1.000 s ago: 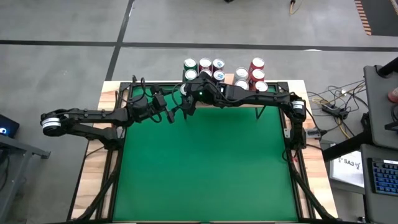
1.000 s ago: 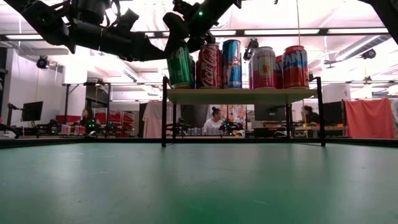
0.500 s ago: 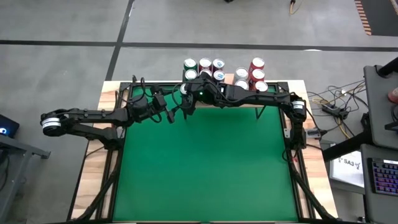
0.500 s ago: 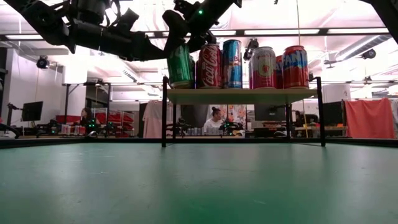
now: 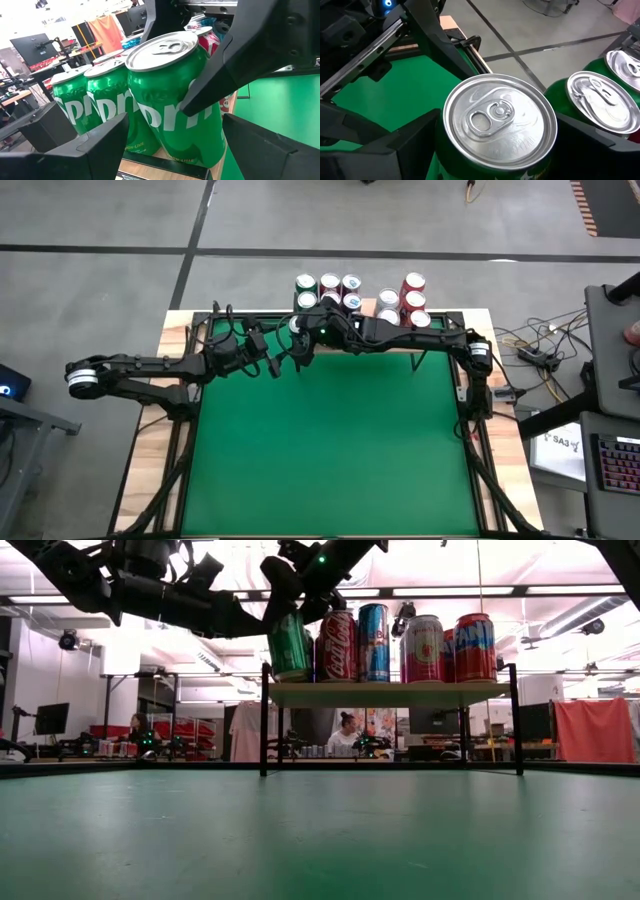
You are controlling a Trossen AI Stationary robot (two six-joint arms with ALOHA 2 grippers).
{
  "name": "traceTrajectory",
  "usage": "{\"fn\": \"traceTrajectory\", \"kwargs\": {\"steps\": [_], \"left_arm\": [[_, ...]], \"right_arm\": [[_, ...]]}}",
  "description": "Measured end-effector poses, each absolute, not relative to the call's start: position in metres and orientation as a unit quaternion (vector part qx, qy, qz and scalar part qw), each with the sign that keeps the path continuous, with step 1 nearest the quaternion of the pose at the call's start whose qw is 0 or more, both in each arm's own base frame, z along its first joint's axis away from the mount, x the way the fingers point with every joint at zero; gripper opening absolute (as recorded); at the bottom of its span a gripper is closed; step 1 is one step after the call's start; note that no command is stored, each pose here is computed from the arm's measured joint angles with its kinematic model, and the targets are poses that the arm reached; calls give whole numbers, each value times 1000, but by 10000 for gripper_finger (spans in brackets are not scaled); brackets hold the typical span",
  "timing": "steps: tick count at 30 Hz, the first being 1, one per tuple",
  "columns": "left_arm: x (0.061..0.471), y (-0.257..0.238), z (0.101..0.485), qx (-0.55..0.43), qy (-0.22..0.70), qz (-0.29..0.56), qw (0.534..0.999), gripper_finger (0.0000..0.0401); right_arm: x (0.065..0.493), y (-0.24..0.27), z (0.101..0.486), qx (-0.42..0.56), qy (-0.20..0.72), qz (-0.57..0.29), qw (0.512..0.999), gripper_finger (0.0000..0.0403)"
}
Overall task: Place canned beverage on shelf
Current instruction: Put the green soda can aligned with the green soda can on the shelf
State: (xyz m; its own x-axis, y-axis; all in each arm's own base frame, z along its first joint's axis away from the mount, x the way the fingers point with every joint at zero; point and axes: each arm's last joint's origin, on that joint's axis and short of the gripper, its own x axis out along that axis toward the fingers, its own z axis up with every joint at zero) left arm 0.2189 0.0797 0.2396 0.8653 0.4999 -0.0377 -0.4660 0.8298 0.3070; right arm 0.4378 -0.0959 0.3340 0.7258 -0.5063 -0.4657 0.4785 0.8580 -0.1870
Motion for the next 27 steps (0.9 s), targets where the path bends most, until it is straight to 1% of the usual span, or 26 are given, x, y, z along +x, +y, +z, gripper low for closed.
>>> {"fn": "traceTrajectory", "kwargs": {"steps": [9,22,27], "left_arm": [[219,80,239,145,59,253,955,305],[219,80,239,145,59,253,955,305],[219,80,239,145,59,253,955,305]], "right_arm": [[438,-96,334,-10,253,-271,929,332],[438,-96,334,-21,255,-267,929,334],[438,-96,339,-26,241,-267,933,334]]}}
